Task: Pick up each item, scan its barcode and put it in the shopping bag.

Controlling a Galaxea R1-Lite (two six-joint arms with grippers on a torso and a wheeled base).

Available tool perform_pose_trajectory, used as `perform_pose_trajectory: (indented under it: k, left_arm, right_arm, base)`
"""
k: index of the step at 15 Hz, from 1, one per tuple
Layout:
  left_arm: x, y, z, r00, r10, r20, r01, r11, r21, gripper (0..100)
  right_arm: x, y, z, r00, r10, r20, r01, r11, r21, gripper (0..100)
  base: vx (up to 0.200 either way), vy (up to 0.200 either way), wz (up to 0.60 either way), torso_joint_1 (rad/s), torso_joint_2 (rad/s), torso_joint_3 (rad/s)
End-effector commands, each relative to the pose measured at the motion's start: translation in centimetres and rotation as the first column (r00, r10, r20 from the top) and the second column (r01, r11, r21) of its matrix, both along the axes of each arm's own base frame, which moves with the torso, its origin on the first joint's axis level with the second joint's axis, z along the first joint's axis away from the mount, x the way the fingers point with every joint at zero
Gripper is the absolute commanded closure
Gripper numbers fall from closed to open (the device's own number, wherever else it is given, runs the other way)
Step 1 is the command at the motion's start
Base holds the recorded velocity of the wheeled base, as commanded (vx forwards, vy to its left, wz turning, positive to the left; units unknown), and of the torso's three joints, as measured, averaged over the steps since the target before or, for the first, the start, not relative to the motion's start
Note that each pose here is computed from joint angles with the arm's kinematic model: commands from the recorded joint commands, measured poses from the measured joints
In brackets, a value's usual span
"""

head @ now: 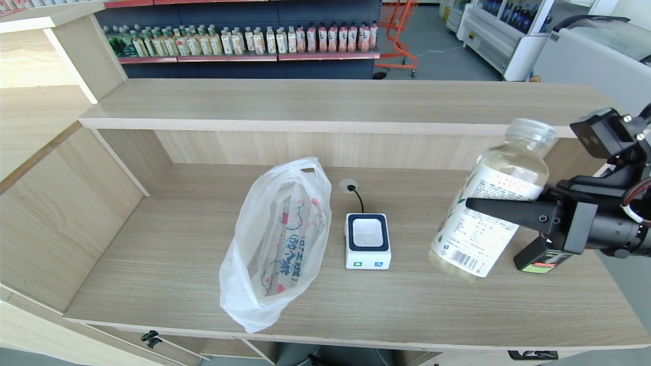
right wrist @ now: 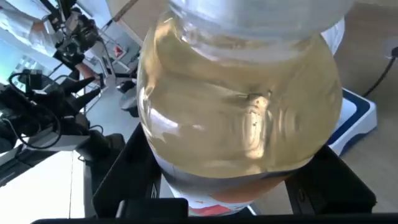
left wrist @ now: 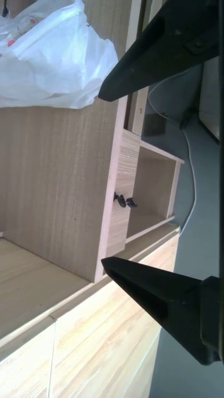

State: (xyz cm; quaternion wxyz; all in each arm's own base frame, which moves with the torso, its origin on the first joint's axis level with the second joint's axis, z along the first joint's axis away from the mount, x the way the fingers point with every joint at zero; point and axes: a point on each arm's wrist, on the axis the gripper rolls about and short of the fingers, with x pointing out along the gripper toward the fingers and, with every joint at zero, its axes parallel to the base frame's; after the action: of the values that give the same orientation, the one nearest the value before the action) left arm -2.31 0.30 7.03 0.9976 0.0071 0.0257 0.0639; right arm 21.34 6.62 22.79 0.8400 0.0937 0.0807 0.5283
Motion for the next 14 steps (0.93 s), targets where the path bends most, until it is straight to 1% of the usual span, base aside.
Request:
perform_pose_trajectory:
  k: [1,3,5,14]
  left_arm:
    - [0.0,0.0,0.0,1.000,0.001,0.000,-0.001,1.000,0.000,0]
    - [0.0,0.0,0.0,1.000,0.001,0.000,-0.001,1.000,0.000,0]
    - [0.0,0.0,0.0,1.000,0.001,0.000,-0.001,1.000,-0.002,0]
    - [0.0,0.0,0.0,1.000,0.001,0.000,-0.001,1.000,0.000,0]
  right_arm:
    - [-2.8,1.1,1.0,0.995,0.094,0.044,-0.095,0.995,0.013,100]
    - [-3.6,2.2,0.9,0.987,0.156,0.043,-0.157,0.987,0.014,100]
    - [-4.0,2.8,0.8,0.981,0.194,0.027,-0.194,0.981,0.016,100]
    - [-4.7,4.1,0.6,0.965,0.264,-0.011,-0.263,0.964,0.029,100]
  base:
    - [0.000,0.000,0.00,0.000,0.00,0.000]
    - [0.000,0.000,0.00,0.000,0.00,0.000]
    - [0.000,0.000,0.00,0.000,0.00,0.000]
    - [0.000,0.000,0.00,0.000,0.00,0.000]
